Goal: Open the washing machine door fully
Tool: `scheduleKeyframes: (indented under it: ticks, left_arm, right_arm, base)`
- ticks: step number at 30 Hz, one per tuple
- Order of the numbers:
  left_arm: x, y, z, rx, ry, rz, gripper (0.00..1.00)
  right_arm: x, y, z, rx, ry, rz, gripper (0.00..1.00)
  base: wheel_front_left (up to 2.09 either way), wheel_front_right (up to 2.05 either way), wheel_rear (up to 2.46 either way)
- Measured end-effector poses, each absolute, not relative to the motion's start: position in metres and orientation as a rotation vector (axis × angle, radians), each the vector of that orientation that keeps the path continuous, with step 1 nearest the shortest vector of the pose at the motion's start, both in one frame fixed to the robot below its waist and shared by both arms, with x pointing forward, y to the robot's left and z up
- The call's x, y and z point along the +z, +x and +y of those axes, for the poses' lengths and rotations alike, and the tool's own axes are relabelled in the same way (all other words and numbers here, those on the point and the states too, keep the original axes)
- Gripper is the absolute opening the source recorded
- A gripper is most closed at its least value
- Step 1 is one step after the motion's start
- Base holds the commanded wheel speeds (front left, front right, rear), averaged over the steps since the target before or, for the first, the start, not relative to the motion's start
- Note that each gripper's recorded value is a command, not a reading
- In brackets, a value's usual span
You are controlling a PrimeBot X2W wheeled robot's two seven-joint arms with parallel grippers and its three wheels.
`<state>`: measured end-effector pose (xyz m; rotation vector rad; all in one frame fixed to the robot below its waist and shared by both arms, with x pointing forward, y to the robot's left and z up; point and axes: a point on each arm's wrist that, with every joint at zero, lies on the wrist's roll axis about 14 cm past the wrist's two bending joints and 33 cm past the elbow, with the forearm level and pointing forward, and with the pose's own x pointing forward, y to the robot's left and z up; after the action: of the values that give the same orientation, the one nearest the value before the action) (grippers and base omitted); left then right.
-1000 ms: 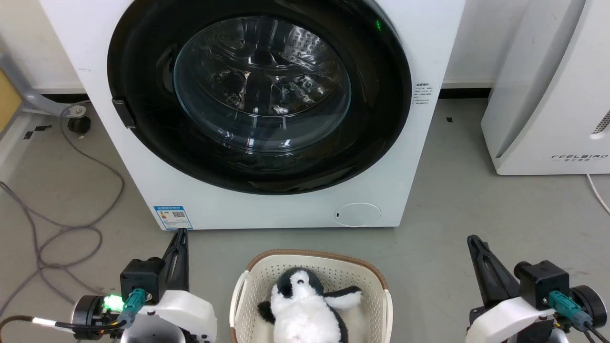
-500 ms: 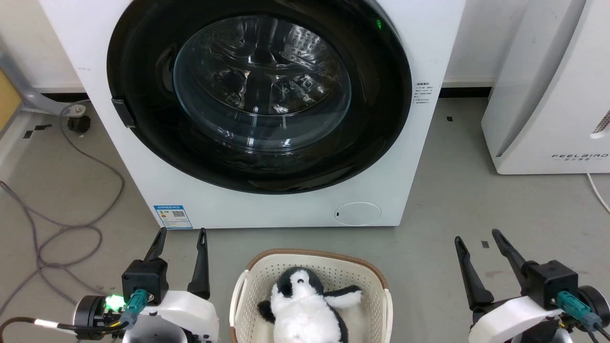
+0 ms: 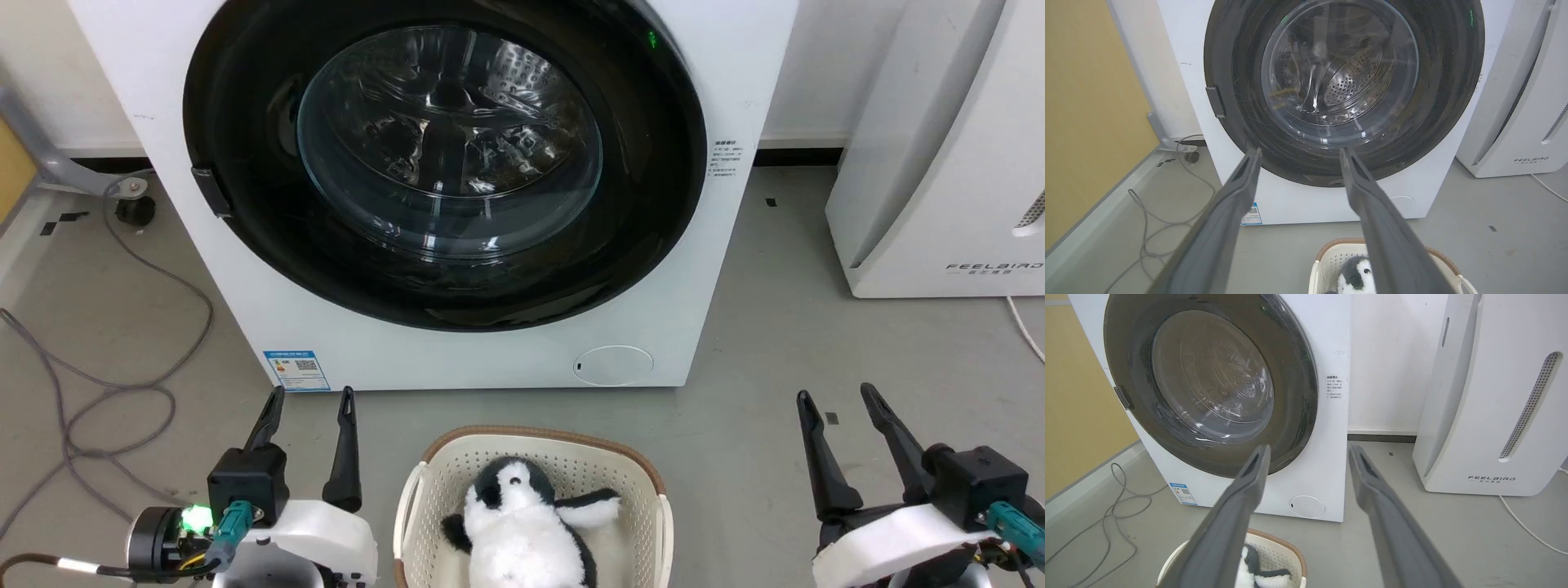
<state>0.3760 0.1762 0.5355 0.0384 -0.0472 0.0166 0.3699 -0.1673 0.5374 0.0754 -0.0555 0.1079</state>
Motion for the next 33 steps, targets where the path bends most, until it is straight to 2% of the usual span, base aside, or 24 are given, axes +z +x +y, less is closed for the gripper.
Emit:
scheduleKeyframes:
  ticks: [1,2,10,20,28,33]
  left_arm:
    - [0.536,0.376,0.176,0.017,0.038,-0.050,1.00]
    - [0.536,0.376,0.177,0.021,0.037,-0.050,1.00]
    - [0.538,0.376,0.177,0.027,0.031,-0.067,1.00]
    - [0.541,0.375,0.177,0.035,0.031,-0.085,1.00]
    - [0.541,0.375,0.177,0.039,0.029,-0.098,1.00]
    - [0.541,0.374,0.179,0.048,0.025,-0.102,1.00]
  right_arm:
    - [0.538,0.370,-0.167,0.108,0.081,-0.061,0.53]
    - [0.539,0.370,-0.167,0.108,0.089,-0.063,0.00]
    - [0.542,0.370,-0.168,0.105,0.266,-0.087,0.00]
    - [0.542,0.370,-0.167,0.104,0.666,-0.096,0.00]
    - [0.519,0.371,-0.183,0.043,0.940,-0.016,0.00]
    - [0.513,0.379,-0.189,0.026,1.024,0.006,0.00]
  base:
    - [0.00,0.00,0.00]
    - [0.00,0.00,0.00]
    - [0.00,0.00,0.00]
    - [0.00,0.00,0.00]
    - [0.00,0.00,0.00]
    - [0.00,0.00,0.00]
